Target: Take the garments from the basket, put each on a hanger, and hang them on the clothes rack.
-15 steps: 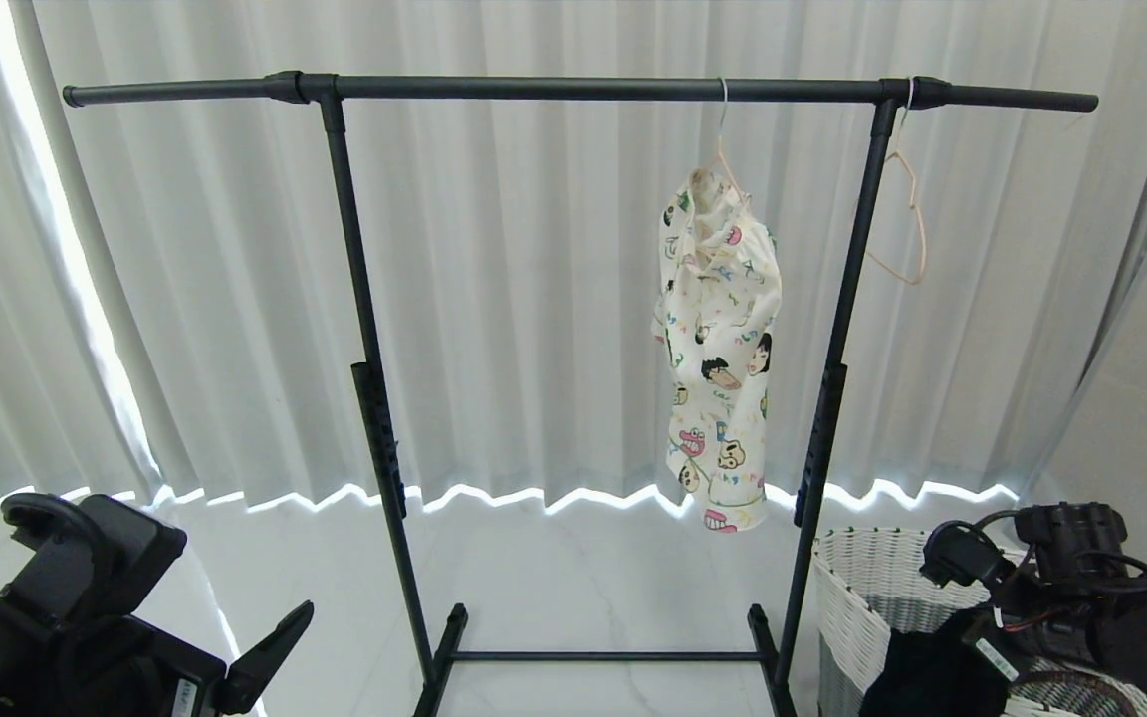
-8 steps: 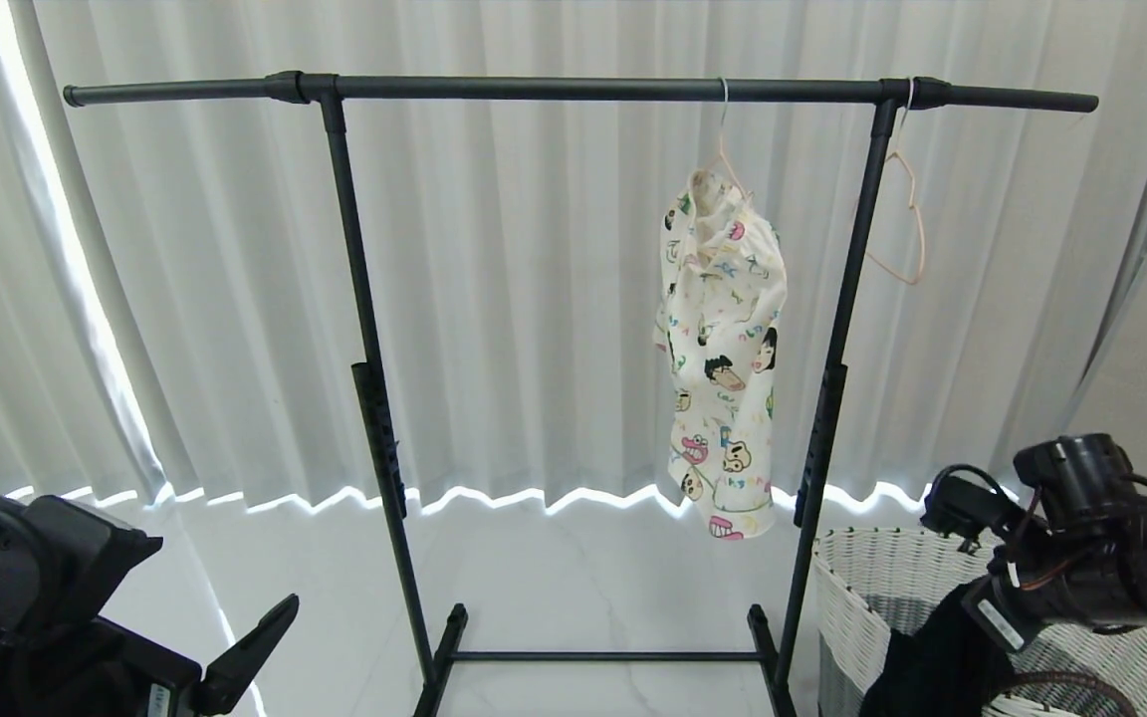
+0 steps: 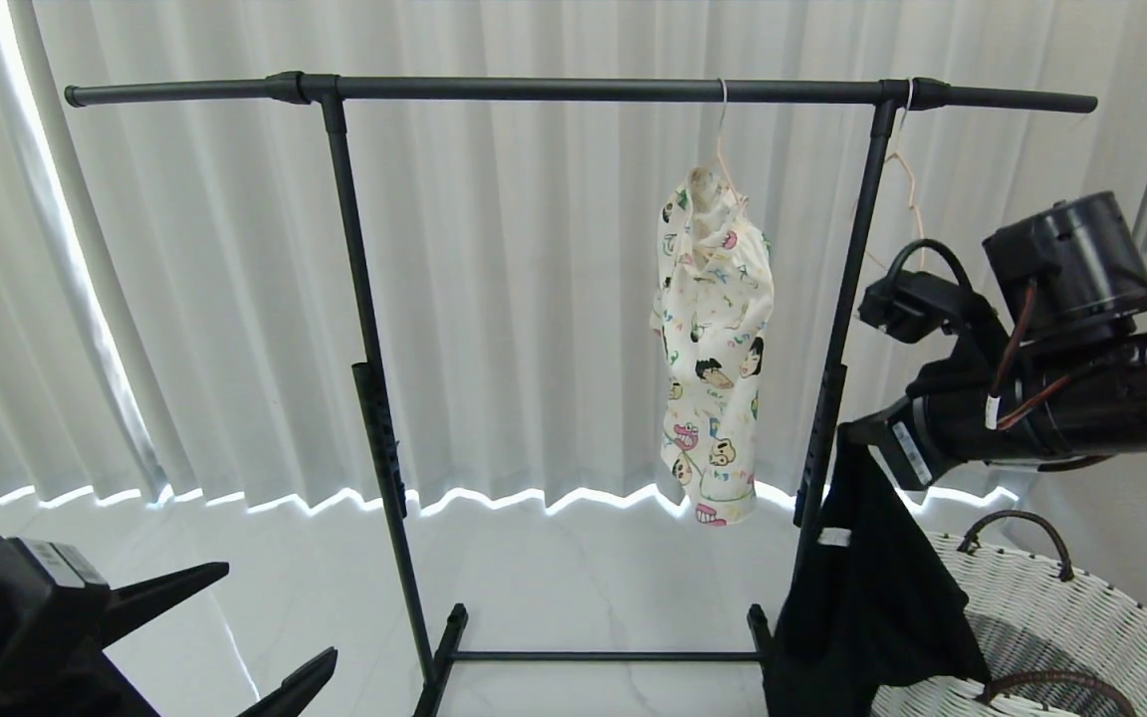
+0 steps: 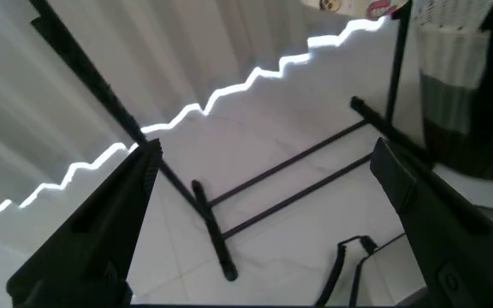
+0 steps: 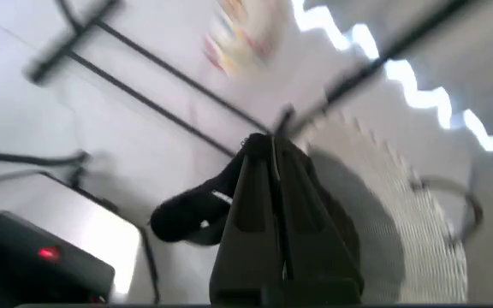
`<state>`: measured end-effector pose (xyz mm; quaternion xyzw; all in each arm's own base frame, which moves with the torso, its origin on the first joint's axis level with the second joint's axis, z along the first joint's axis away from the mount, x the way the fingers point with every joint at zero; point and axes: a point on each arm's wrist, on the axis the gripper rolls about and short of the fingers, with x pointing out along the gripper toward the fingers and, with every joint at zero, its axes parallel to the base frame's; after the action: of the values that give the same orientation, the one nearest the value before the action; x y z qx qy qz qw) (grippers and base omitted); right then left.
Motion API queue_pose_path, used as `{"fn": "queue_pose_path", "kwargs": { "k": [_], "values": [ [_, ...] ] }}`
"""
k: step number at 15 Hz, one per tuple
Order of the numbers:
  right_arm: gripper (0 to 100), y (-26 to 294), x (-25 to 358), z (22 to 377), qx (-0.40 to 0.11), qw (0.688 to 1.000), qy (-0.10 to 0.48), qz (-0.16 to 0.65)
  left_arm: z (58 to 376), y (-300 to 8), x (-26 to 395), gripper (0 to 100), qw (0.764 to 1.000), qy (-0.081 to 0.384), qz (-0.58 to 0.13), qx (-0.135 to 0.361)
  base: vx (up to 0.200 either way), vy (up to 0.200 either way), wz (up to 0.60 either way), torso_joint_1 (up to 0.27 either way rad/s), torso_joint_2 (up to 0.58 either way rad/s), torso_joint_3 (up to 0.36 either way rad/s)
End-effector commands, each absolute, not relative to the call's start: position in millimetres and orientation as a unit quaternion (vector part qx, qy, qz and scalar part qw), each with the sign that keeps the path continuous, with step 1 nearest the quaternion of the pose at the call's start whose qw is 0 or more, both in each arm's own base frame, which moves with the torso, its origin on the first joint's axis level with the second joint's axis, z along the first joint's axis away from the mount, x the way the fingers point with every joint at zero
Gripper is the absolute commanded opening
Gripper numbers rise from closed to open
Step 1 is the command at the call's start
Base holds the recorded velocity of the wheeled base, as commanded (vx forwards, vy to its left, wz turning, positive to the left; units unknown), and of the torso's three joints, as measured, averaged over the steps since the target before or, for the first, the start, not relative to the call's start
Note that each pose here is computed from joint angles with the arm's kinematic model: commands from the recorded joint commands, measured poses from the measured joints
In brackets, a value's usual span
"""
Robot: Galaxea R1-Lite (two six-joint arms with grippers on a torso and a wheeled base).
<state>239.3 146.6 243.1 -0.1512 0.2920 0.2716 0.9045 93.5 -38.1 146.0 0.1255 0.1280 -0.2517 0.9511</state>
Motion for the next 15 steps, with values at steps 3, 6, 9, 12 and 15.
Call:
{"fn": "queue_pose_path", "kwargs": {
  "k": [3,6,9,12,15],
  "values": [
    [0,180.5,233.0,271.5,-0.137,0.898,0.243,0.34,193.7,-65.0,121.6,100,0.932,0.083,-0.346,0.066,0.0,0.0,0.0,0.0,0.0,0.0],
    [0,197.9,224.9,285.3,-0.109,0.883,0.223,0.398,204.6,-118.2,149.8,100,0.894,0.103,-0.43,0.071,0.0,0.0,0.0,0.0,0.0,0.0],
    [0,204.8,216.7,286.7,-0.109,0.873,0.22,0.422,193.2,-162.9,176.5,100,0.875,0.138,-0.455,0.094,0.0,0.0,0.0,0.0,0.0,0.0],
    [0,206.2,209.8,291.4,-0.101,0.86,0.212,0.453,183.3,-215.4,195.5,100,0.851,0.153,-0.492,0.105,0.0,0.0,0.0,0.0,0.0,0.0],
    [0,208.8,206.6,291.6,-0.102,0.857,0.211,0.46,158.1,-231.2,203.9,100,0.839,0.191,-0.496,0.117,0.0,0.0,0.0,0.0,0.0,0.0]
  ]
}}
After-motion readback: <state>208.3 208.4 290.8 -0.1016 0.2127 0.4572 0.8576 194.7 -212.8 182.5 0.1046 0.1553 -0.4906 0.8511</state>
